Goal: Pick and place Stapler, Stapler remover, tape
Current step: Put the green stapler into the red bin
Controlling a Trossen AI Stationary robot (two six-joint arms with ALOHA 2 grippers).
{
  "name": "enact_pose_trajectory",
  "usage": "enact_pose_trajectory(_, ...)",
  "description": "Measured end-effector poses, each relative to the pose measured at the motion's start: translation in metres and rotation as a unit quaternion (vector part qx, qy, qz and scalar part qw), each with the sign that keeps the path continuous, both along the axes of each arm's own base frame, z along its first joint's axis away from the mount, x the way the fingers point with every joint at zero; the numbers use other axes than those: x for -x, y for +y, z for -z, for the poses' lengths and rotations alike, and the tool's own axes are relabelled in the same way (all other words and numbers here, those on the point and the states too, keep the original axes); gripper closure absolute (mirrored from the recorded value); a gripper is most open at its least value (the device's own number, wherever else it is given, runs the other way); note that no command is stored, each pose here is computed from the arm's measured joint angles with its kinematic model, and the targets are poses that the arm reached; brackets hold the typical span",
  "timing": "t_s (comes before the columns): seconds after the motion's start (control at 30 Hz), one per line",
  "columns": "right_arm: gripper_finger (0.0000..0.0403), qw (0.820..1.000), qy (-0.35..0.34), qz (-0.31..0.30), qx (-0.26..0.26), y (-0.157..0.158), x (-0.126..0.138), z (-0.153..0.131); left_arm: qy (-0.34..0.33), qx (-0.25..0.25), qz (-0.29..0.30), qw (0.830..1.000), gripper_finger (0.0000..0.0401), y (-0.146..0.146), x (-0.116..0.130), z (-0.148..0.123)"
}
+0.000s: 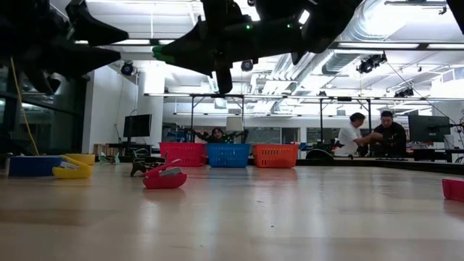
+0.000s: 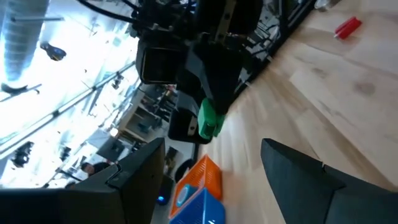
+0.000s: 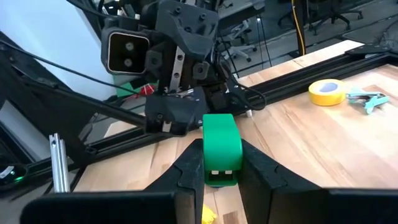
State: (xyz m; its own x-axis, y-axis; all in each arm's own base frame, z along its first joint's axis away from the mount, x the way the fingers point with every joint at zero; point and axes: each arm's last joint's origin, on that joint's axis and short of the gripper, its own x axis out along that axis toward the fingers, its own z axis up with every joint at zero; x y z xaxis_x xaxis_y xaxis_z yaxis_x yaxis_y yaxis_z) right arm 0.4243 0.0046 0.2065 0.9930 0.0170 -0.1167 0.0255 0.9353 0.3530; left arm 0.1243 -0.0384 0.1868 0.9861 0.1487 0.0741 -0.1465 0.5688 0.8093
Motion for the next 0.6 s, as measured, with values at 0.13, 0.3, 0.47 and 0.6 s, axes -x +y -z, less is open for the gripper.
enact_pose_trajectory(0.13,0.0343,1.000,0.000,-0.001,-0.002,0.000,0.000,0.000,0.005,-0.025,-0.002,1.000,0.0139,-0.002,-0.005,0.001)
enact_pose_trajectory(0.3,0.0343,1.000,-0.001,-0.004,-0.002,0.000,0.000,0.000,0.019,-0.042,-0.015,0.999,0.0139,-0.005,-0.014,-0.002)
enact_pose_trajectory(0.47,0.0343,1.000,-0.005,-0.015,-0.003,0.001,0.000,-0.001,0.042,-0.066,-0.038,0.996,0.0139,-0.009,-0.024,-0.005)
enact_pose_trajectory(0.6,0.0342,1.000,-0.010,-0.028,-0.005,0.002,0.000,-0.002,0.053,-0.077,-0.042,0.995,0.0139,-0.011,-0.030,-0.007)
